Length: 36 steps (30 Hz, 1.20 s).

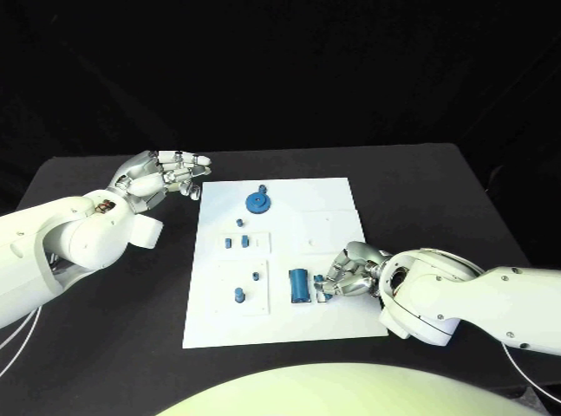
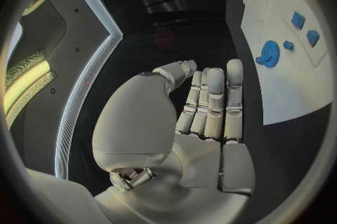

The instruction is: Assemble the parts on the task board

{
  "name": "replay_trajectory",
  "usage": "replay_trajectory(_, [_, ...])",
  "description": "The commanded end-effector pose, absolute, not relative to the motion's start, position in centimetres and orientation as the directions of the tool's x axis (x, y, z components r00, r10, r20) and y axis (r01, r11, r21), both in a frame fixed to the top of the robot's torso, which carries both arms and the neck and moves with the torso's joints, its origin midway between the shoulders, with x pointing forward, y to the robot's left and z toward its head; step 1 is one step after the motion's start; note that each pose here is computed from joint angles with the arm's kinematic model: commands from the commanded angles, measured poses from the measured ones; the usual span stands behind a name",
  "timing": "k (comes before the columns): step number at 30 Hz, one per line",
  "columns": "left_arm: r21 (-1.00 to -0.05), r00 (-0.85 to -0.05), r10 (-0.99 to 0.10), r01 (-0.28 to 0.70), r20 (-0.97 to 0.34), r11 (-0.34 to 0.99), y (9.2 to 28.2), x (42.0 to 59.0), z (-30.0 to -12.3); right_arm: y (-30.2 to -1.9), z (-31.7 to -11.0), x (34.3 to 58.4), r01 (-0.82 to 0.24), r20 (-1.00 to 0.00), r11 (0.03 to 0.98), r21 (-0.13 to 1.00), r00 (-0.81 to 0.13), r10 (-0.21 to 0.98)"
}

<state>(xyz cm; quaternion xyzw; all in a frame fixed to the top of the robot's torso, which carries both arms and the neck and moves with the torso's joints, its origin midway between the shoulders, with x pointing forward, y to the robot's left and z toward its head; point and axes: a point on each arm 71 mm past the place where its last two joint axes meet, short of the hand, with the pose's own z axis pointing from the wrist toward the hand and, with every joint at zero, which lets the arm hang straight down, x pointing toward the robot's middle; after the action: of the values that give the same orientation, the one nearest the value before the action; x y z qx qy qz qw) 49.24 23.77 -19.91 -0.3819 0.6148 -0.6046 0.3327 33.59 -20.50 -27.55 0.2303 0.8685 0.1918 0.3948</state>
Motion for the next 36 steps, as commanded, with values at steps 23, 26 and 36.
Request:
replay_trajectory(23, [-0.997,-0.496,-0.866,-0.068,0.063,-0.033,23.78,49.2,-19.83,-20.66,-26.96,32.97,0.189,-0.622,0.837,0.513,-0.59,0.515])
replay_trajectory(26, [-0.997,-0.495,-0.867,-0.068,0.063,-0.033,23.79,49.2,-19.83,-20.75,-26.94,32.92,0.188,-0.622,0.839,0.511,-0.592,0.512])
replay_trajectory(36, [-0.997,-0.495,-0.867,-0.069,0.063,-0.033,23.82,49.19,-19.83,-20.9,-27.02,32.82,0.179,-0.619,0.847,0.501,-0.61,0.495])
